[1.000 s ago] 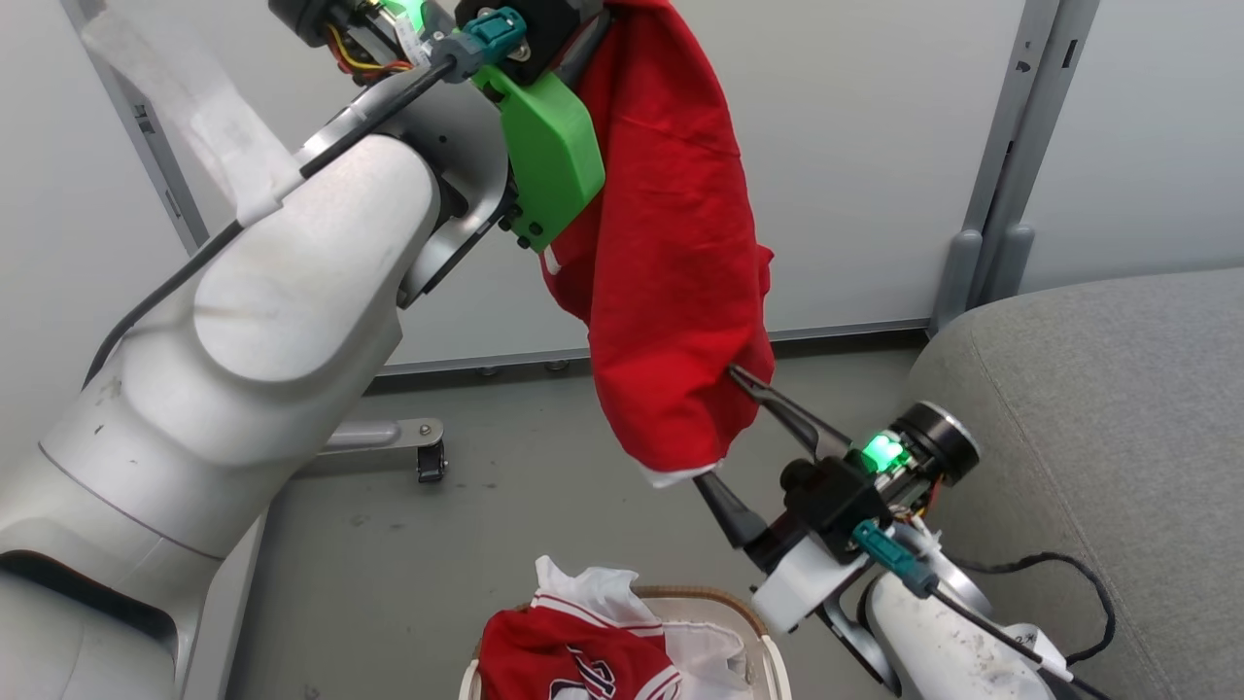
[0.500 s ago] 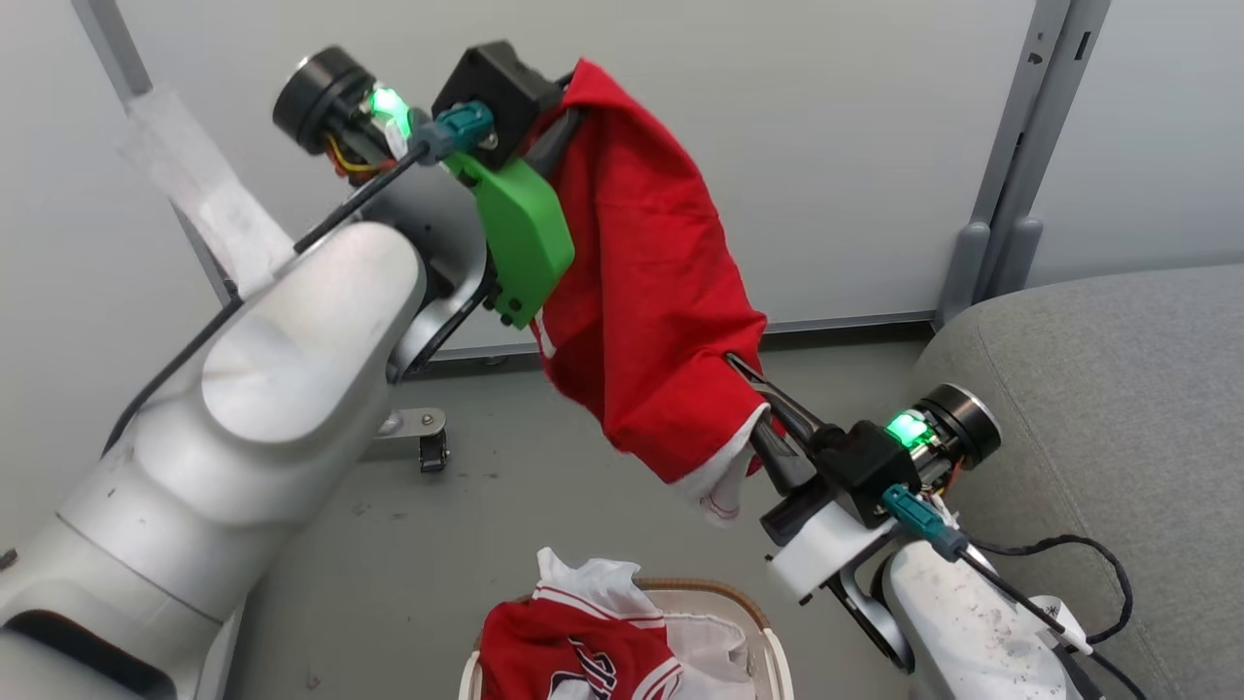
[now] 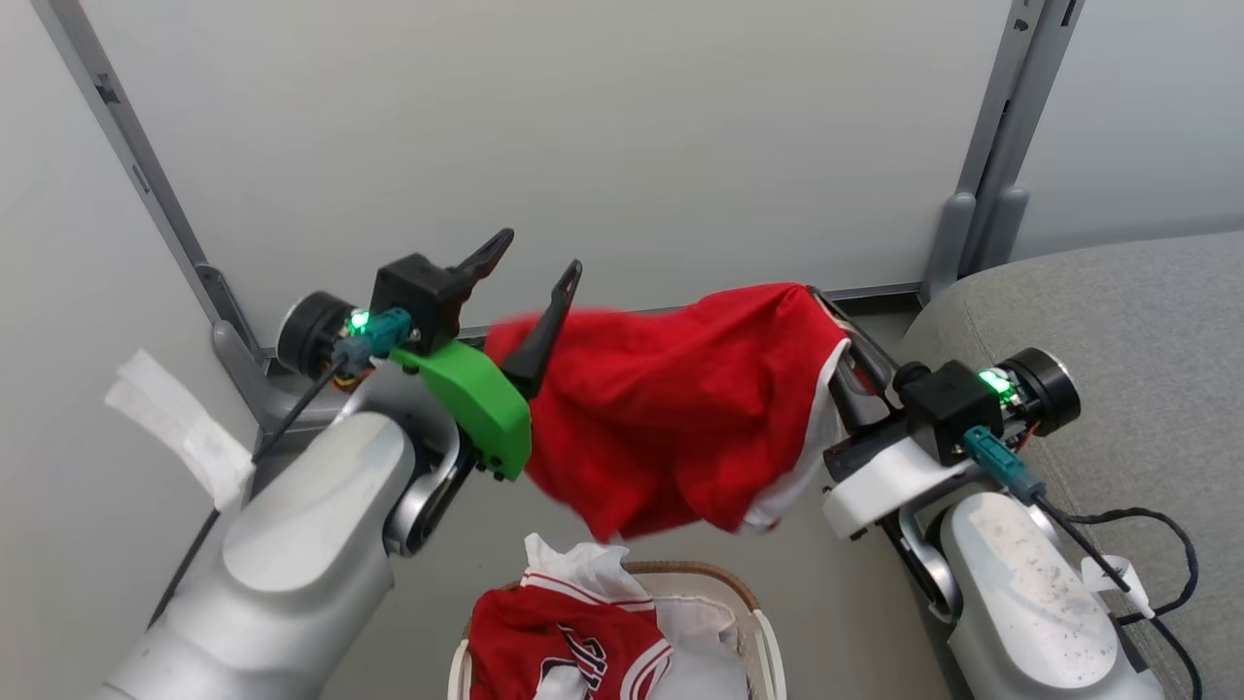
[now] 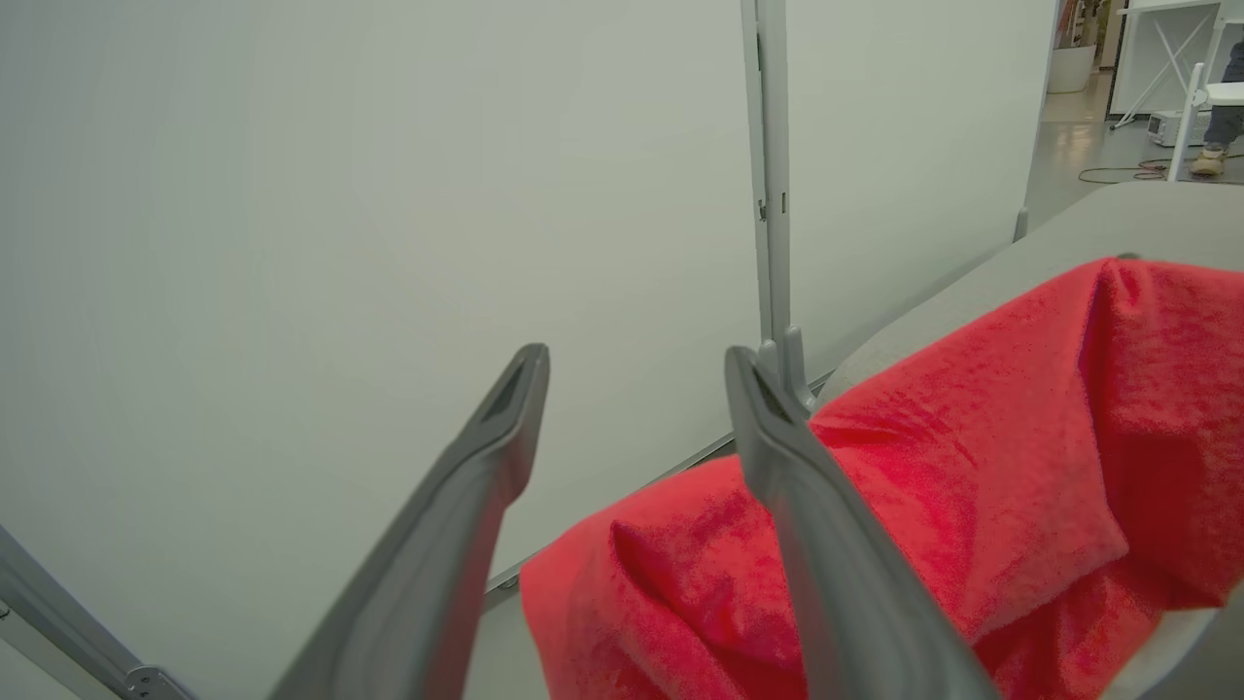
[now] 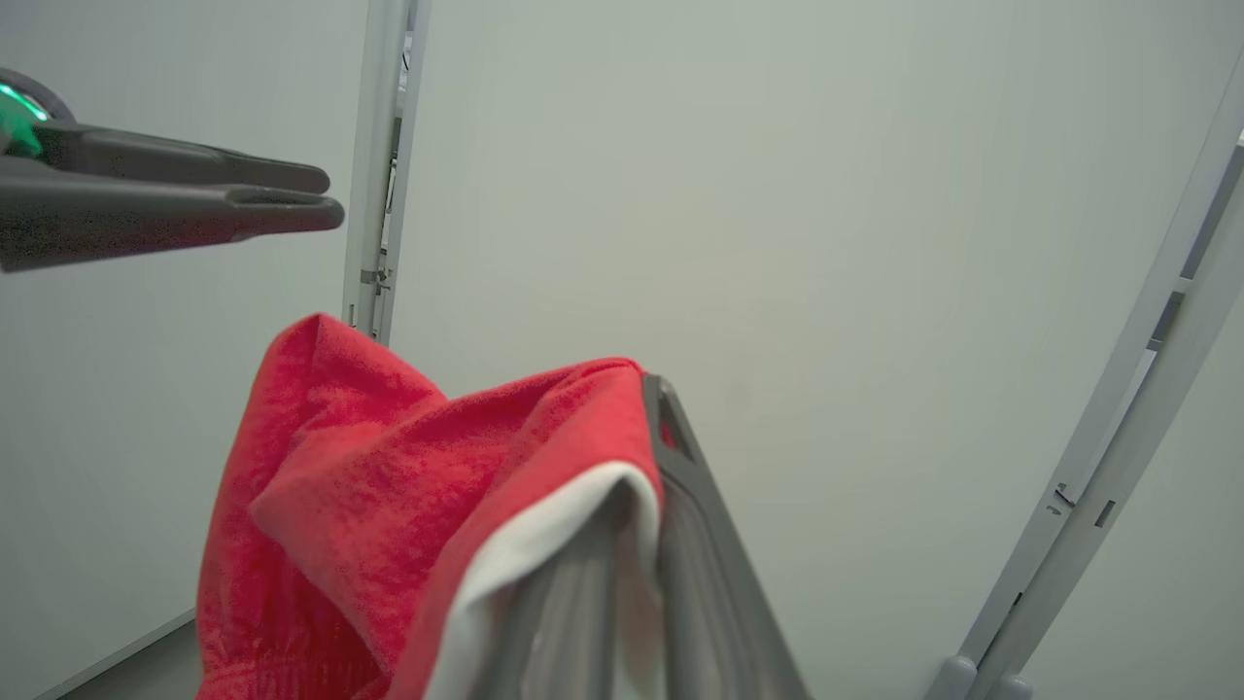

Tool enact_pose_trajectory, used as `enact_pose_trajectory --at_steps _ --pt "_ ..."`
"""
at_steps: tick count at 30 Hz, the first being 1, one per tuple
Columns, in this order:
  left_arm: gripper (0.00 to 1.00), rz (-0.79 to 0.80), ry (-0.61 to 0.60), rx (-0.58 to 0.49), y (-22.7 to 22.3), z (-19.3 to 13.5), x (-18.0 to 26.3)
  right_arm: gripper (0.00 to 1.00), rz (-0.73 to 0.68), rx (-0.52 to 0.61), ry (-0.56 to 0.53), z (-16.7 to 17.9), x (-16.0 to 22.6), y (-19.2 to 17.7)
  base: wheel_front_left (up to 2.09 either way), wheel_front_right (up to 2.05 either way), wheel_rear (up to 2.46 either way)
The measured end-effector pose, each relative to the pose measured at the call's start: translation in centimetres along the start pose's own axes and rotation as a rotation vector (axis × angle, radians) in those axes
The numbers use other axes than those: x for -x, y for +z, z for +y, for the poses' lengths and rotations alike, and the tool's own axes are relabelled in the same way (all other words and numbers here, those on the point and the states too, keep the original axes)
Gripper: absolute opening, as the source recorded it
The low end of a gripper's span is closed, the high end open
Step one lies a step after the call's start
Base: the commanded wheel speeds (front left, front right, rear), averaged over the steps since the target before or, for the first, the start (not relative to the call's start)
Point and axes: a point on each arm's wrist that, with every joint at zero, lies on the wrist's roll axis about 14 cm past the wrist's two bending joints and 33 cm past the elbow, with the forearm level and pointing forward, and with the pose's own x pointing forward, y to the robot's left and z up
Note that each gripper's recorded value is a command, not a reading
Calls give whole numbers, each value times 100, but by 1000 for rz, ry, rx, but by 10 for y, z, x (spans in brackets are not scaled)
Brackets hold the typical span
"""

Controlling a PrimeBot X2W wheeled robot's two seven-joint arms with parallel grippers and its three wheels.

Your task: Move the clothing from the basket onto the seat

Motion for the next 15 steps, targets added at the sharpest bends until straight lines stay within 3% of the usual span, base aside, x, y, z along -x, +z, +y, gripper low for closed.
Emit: enact_pose_trajectory --at_steps 15 --pt "100 77 79 239 -87 -30 45 0 -12 60 -155 -55 6 5 0 0 0"
